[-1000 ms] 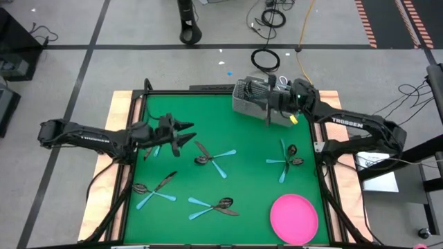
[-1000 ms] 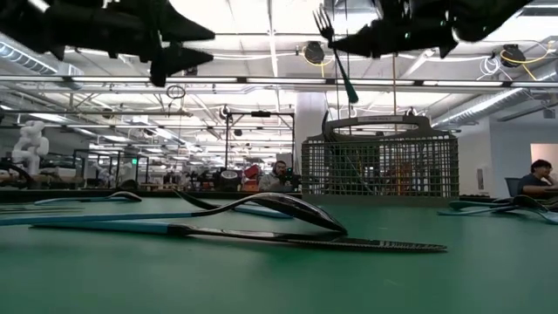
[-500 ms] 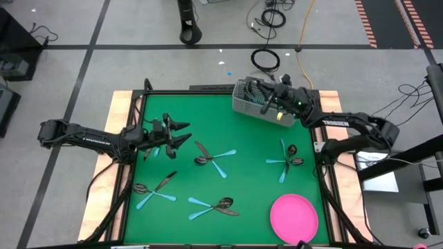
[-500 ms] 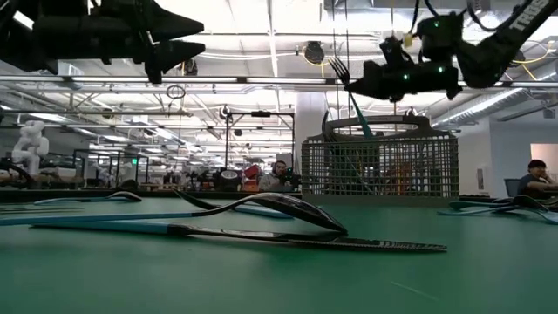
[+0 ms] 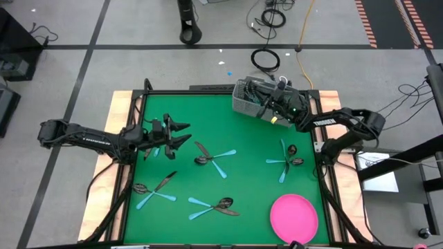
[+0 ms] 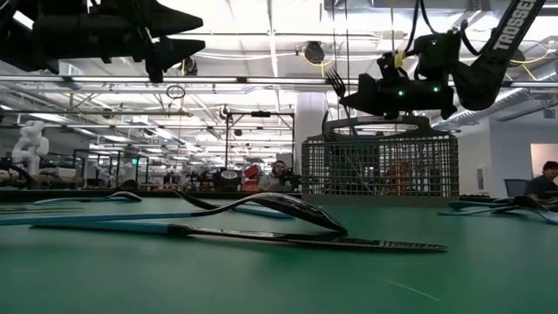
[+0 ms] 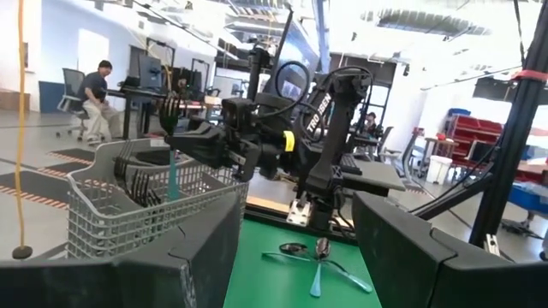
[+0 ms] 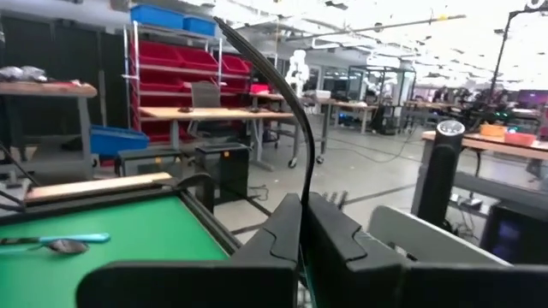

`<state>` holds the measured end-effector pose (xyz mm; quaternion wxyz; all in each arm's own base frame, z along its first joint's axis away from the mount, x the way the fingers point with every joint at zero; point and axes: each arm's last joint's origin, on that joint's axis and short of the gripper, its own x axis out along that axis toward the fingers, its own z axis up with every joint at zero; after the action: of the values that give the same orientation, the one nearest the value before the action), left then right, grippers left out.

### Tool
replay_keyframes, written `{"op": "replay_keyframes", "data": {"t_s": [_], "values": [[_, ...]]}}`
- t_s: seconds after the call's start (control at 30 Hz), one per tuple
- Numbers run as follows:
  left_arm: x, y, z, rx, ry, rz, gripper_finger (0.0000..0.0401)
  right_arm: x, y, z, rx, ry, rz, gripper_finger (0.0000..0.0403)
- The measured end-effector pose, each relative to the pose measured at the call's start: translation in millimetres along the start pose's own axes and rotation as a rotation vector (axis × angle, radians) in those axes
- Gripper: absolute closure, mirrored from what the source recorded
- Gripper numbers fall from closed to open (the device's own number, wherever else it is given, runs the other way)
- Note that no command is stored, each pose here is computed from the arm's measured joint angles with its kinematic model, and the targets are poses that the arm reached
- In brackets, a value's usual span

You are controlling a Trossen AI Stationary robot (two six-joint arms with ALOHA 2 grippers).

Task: Sort silverware
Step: Put the blue fork into the silverware basket

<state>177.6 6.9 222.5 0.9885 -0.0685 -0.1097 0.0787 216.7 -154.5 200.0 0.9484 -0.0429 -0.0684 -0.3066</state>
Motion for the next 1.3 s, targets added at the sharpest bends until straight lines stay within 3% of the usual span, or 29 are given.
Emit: {"op": "replay_keyframes", "data": {"t_s": [0.17,0.53,0.83,1.3], "values": [[0.0,0.0,0.0,0.000,0.000,0.000,0.0173,0.4,1.9,-1.7,0.028,0.007,0.010,0.0396],[0.0,-0.2,0.0,-0.003,0.000,-0.004,0.0173,0.3,1.5,-0.9,0.054,0.003,0.002,0.0327],[0.0,-0.3,-0.1,-0.003,0.001,-0.006,0.0173,0.2,1.4,1.2,0.062,-0.017,0.001,0.0293],[0.0,-0.8,-0.1,-0.002,0.003,-0.024,0.0173,-16.5,10.6,46.7,0.019,-0.147,0.053,0.0291]]}}
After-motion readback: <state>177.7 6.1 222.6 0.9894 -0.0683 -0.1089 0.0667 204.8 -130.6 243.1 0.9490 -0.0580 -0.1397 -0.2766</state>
